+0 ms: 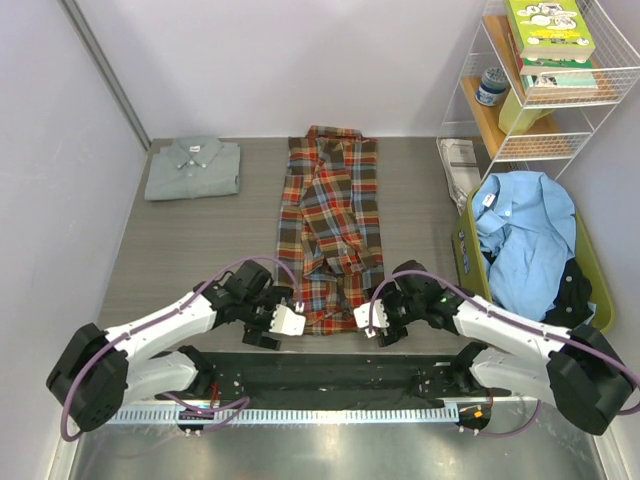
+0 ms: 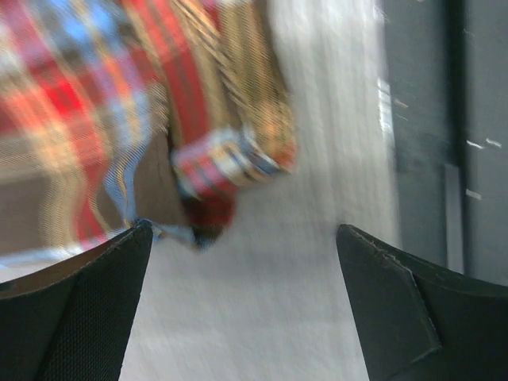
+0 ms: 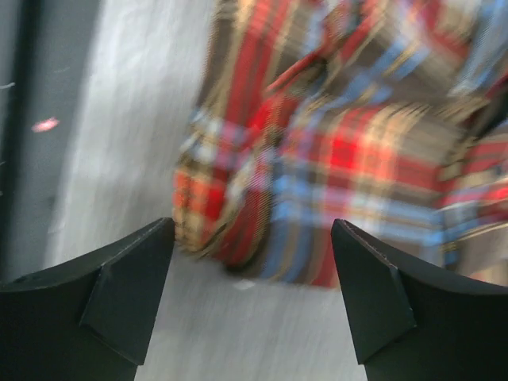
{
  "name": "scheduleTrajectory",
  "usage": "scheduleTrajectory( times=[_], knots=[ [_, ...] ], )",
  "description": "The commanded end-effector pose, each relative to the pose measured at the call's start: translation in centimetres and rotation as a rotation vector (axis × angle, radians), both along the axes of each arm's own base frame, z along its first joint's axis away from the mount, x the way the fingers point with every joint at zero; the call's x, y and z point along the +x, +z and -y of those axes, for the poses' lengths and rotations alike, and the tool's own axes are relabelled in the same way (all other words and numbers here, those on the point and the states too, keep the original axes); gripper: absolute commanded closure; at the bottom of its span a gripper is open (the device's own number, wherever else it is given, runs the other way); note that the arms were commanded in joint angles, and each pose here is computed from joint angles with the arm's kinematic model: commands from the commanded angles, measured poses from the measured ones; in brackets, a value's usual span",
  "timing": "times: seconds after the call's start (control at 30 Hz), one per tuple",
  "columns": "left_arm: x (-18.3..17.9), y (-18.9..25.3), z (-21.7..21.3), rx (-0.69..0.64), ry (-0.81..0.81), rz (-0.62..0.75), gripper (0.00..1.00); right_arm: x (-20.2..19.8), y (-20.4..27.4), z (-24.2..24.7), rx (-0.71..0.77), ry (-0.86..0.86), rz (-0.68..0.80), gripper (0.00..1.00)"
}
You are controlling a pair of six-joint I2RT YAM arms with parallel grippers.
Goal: Fold and stack the long sleeve shirts
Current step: Fold the shirt
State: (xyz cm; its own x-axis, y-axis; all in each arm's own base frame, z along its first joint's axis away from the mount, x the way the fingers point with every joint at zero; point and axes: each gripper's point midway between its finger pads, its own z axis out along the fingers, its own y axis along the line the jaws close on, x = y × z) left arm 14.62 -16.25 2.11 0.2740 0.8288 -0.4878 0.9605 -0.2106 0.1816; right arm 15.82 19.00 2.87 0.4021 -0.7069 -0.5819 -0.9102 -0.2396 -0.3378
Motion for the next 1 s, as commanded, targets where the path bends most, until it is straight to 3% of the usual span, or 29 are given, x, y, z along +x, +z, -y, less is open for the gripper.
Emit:
scheduleTrajectory(
  times=[0.0, 0.1, 0.3, 0.4, 0.43, 0.57, 0.97],
  knots=[
    [2.7, 0.0, 2.0, -0.062, -0.098, 0.147, 0.03, 2.0, -1.0, -0.7, -0.036, 0.066, 0.141, 0.17],
    [3.1, -0.4, 2.7, -0.075, -0.106, 0.153, 0.06, 2.0, -2.2, -0.3, -0.079, 0.100, 0.156, 0.32],
    [3.3, -0.5, 3.0, -0.079, -0.109, 0.164, 0.12, 1.9, -2.7, 0.0, -0.103, 0.122, 0.173, 0.43],
    [3.2, -0.1, 2.1, -0.059, -0.068, 0.174, 0.10, 1.9, -2.1, 0.5, -0.120, 0.117, 0.183, 0.32],
    [3.1, -0.2, 1.5, -0.038, -0.070, 0.182, 0.08, 1.7, -2.0, 0.8, -0.127, 0.117, 0.183, 0.21],
    [1.8, -0.2, 0.2, -0.044, -0.093, 0.223, 0.02, 0.0, -1.5, 2.5, -0.157, 0.163, 0.195, 0.10],
    [2.6, -0.4, 0.0, -0.025, 0.051, 0.173, 0.01, -0.1, -3.8, 3.8, -0.242, 0.180, 0.181, 0.15]
  ],
)
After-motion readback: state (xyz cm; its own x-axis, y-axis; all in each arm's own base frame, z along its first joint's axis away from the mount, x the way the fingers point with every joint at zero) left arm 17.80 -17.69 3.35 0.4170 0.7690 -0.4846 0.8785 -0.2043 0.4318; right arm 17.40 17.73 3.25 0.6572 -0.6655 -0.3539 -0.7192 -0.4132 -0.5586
